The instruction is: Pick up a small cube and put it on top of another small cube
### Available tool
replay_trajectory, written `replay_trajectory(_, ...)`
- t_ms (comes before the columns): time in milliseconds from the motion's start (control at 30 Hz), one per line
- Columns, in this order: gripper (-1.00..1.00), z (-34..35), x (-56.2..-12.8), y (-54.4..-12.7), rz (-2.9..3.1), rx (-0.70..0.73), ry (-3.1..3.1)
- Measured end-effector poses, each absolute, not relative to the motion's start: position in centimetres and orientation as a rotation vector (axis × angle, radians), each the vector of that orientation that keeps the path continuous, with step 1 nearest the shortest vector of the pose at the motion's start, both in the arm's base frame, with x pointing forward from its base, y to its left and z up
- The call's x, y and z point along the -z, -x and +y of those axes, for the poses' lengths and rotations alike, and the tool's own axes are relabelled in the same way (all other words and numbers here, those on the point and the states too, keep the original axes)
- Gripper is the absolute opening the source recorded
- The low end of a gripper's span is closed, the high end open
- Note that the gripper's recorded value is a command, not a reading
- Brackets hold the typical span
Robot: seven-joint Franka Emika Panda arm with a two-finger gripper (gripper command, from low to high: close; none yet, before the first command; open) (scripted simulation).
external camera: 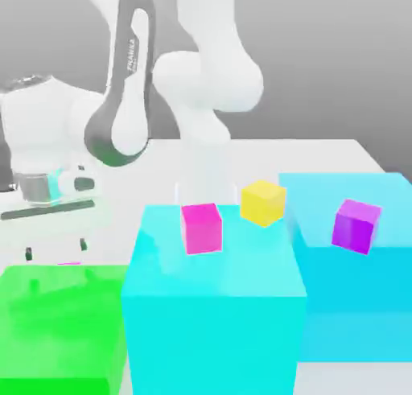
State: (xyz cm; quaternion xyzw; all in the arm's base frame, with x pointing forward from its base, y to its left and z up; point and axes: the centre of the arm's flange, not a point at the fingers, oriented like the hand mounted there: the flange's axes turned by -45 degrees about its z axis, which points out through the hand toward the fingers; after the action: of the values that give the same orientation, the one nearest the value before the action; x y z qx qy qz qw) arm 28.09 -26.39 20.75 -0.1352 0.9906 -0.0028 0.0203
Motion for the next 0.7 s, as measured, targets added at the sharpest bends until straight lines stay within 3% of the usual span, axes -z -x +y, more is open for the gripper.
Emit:
replay_trajectory(267,0.0,-26.4,-20.8,-28.1,3.073,0.009,0.419)
replay_trajectory(333,0.0,-26.8,-16.5,-26.9,3.127,0.025,0.281)
replay_trajectory(500,0.0,-26.3,-12.9,-26.6,3.139,0.013,0.244)
replay_trajectory(533,-1.0,-26.2,-12.5,-26.6,3.136,0.007,0.242)
replay_trajectory(700,-1.0,-26.3,-12.5,-26.6,3.135,0.01,0.241)
